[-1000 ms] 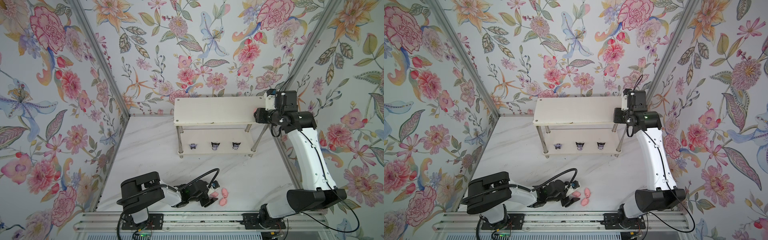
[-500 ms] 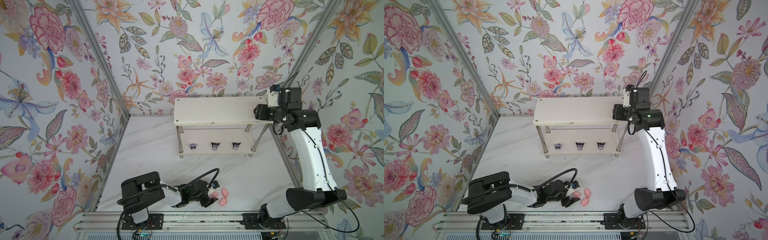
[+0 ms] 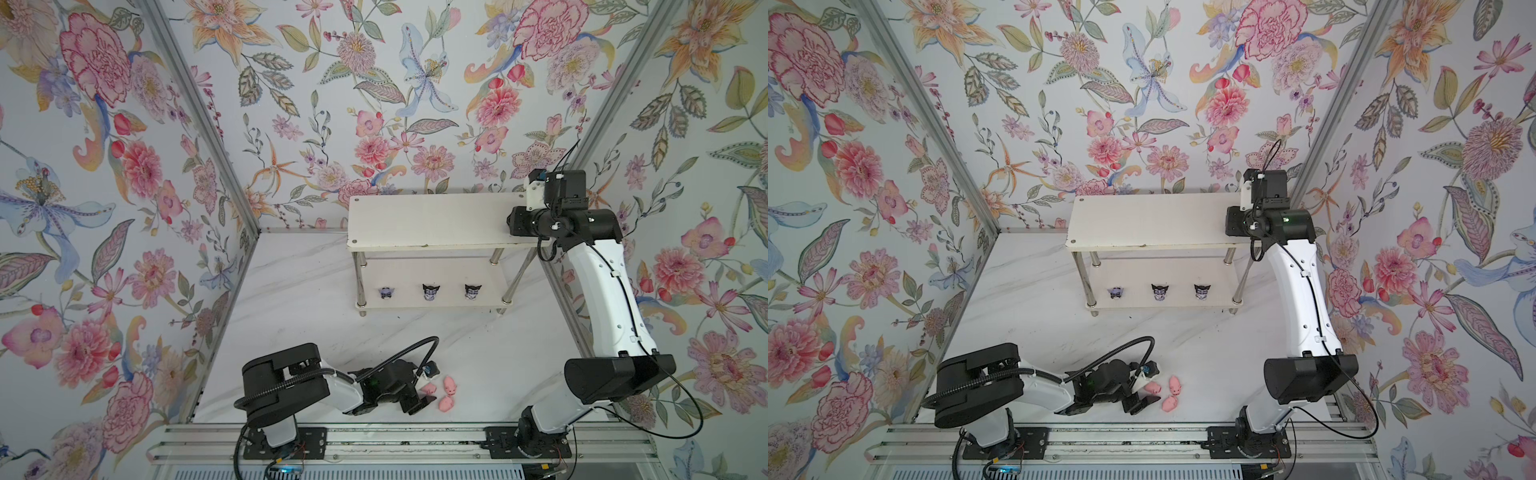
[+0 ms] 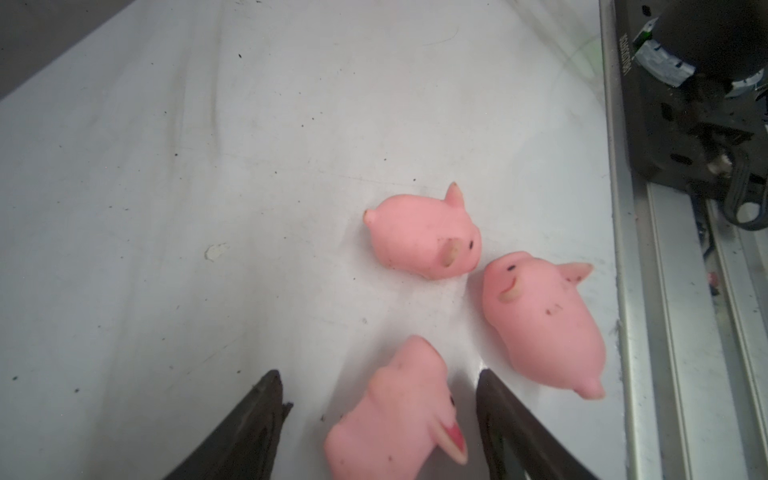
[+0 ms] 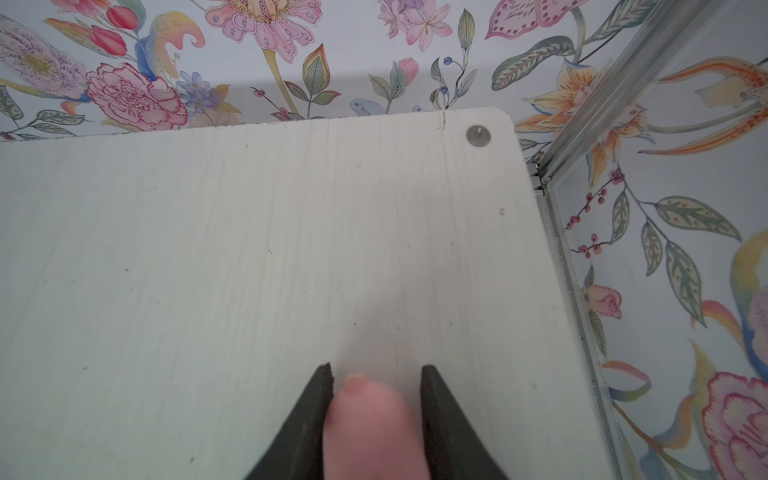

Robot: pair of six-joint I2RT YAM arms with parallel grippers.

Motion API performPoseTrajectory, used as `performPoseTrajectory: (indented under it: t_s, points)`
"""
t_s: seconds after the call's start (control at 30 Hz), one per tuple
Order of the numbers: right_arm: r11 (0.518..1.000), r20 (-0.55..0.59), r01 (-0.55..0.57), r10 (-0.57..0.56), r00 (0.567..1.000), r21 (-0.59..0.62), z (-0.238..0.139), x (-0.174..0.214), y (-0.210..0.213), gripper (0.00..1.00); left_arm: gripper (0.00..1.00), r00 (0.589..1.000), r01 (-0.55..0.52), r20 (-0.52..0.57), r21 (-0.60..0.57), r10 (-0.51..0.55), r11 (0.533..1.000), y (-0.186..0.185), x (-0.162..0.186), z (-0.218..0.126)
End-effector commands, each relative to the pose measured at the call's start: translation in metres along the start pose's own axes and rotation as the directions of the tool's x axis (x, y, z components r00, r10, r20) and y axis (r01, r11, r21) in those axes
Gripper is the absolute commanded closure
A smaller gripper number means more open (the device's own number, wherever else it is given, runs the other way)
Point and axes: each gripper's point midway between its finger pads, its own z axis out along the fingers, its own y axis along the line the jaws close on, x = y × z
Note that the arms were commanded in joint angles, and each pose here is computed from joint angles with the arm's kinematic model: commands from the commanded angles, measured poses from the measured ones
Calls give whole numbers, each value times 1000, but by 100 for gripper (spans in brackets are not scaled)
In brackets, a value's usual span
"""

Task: Place and organize the plastic toys onto the shelf
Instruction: 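Lower the held pig onto the top shelf near its far corner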

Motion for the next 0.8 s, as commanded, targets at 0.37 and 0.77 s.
performPoseTrajectory:
  t_s: [0.37,0.77]
  points:
    - [990,22,-17,14,1000,137,-19,4,-29,69,24,1000,12,-2,15,-12,1000,0,-2,4]
    - [997,-35,28,-25,999,76,1,17,-19,63,23,1000,12,-8,18,-12,1000,0,-1,4]
